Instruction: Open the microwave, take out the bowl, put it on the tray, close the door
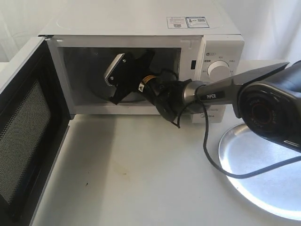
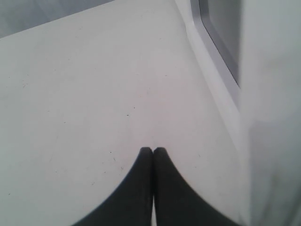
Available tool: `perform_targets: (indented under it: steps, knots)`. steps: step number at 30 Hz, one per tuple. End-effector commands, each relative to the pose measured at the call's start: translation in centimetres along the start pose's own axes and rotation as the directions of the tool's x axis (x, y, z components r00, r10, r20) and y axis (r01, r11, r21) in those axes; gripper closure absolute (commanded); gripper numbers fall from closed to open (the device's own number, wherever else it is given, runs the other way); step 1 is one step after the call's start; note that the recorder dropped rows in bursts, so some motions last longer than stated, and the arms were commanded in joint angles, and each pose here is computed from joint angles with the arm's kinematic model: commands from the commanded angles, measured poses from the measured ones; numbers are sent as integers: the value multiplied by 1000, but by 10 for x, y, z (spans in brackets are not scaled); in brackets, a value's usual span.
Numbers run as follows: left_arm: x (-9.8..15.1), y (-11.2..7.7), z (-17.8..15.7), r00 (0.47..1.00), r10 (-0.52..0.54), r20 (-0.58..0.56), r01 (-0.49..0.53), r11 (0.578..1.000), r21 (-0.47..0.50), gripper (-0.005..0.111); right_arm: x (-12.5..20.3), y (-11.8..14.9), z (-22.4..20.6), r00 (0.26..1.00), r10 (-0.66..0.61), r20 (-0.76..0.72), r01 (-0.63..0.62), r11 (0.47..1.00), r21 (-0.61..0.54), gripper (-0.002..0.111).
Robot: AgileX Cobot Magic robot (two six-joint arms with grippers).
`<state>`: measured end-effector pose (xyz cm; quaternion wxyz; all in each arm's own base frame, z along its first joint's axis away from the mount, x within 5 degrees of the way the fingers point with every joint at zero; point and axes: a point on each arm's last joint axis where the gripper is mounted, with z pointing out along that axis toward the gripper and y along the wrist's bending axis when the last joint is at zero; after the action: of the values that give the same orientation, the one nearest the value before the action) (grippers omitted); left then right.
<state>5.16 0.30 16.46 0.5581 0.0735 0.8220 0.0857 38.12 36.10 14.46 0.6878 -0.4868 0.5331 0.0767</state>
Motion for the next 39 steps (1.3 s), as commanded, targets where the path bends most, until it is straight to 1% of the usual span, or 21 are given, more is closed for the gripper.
perform_targets:
  steps: [1,2,3,6,9,13,15,17,23,26,31,34,35,36,37,39]
  knots:
    - [-2,0,-1,1000,-8,9,8,1000,3,107,7,-15,7,999,22,-48,-21,999,33,52]
    - [-2,0,-1,1000,-8,9,8,1000,3,107,8,-19,8,998,31,-61,-29,999,35,47]
    - [-2,0,-1,1000,-8,9,8,1000,3,107,10,-17,10,997,23,-70,-22,1000,21,46]
    - [-2,0,-1,1000,-8,9,8,1000,3,107,14,-14,11,997,-5,-75,6,1000,16,47]
    - [-2,0,-1,1000,-8,9,8,1000,3,107,19,-11,12,997,5,-83,-4,1000,17,48]
    - [-2,0,-1,1000,-8,9,8,1000,3,107,30,-3,12,990,4,-141,-7,1000,-19,48]
    - [-2,0,-1,1000,-8,9,8,1000,3,107,33,-2,12,989,-25,-142,22,999,-23,48]
    - [-2,0,-1,1000,-8,9,8,1000,3,107,32,-3,12,991,-26,-129,25,1000,-13,48]
    - [-2,0,-1,1000,-8,9,8,1000,3,107,29,-7,12,996,-11,-91,13,1000,26,58]
    - [-2,0,-1,1000,-8,9,8,1000,3,107,27,-12,12,996,47,-71,-41,996,85,62]
    - [-2,0,-1,1000,-8,9,8,1000,3,107,25,-17,11,993,100,-60,-91,987,130,62]
    - [-2,0,-1,1000,-8,9,8,1000,3,107,23,-20,11,980,195,-28,-187,966,181,62]
    - [-2,0,-1,1000,-8,9,8,1000,3,107,19,-21,11,969,248,11,-246,949,195,62]
    - [-2,0,-1,1000,-8,9,8,1000,3,107,18,-22,11,963,267,35,-268,942,203,62]
    - [-2,0,-1,1000,-8,9,8,1000,3,107,12,-25,10,948,301,100,-316,923,219,62]
    - [-2,0,-1,1000,-8,9,8,1000,3,107,8,-26,9,932,328,154,-356,907,223,62]
